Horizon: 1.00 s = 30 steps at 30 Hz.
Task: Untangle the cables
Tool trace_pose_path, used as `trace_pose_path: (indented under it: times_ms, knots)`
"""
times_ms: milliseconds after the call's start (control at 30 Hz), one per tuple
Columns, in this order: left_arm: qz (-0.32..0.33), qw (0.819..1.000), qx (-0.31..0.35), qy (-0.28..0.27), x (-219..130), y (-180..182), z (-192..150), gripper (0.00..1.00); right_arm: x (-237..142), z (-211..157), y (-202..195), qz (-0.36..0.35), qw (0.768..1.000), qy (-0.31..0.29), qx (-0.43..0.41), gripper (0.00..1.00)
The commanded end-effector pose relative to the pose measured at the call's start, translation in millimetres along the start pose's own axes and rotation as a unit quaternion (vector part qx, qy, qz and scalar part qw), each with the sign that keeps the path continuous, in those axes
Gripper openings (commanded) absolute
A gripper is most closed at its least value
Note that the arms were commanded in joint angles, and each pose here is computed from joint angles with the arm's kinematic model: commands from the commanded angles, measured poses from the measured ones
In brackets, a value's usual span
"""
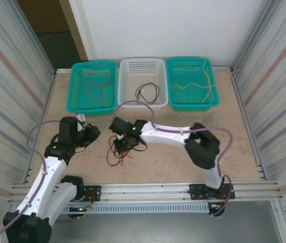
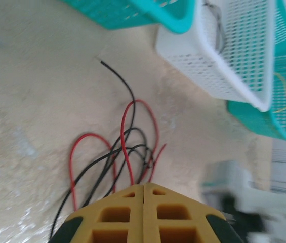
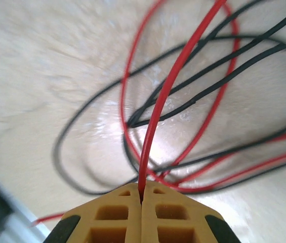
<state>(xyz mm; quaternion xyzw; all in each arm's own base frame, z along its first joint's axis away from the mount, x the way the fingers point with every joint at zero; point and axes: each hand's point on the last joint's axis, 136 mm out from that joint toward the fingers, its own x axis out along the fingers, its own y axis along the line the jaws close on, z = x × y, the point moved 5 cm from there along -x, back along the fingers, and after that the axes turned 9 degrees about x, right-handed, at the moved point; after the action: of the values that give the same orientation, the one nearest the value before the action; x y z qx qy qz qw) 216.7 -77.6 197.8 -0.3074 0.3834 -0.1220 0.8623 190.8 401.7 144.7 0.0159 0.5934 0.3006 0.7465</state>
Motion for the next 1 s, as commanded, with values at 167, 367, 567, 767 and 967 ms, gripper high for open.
trace_pose_path:
  times_ms: [167, 367, 567, 767, 967]
  knots:
    - [-0.184, 0.973, 0.118, -0.077, -24.5, -95.8, 30.7, 0.3, -156.6, 25.8, 22.8, 0.168, 0.975, -0.142, -0.021, 0.0]
    - [-0.227, 0.952, 0.19, -0.081, -23.1, -131.0, 21.9, 0.5, -228.8, 31.1, 24.2, 0.241, 0.947, -0.211, -0.026, 0.0]
    - [-0.217, 0.951, 0.201, -0.089, -18.6, -132.9, 25.6, 0.54, -279.1, 30.7, 28.3, 0.295, 0.92, -0.257, -0.037, 0.0]
    - [-0.209, 0.954, 0.202, -0.078, -4.4, -127.5, 20.5, 0.62, -316.2, 24.6, 33.2, 0.338, 0.895, -0.286, -0.053, 0.0]
    - [-0.216, 0.946, 0.222, -0.094, 2.2, -132.0, 19.4, 0.71, -337.7, 20.3, 37.5, 0.376, 0.877, -0.294, -0.061, 0.0]
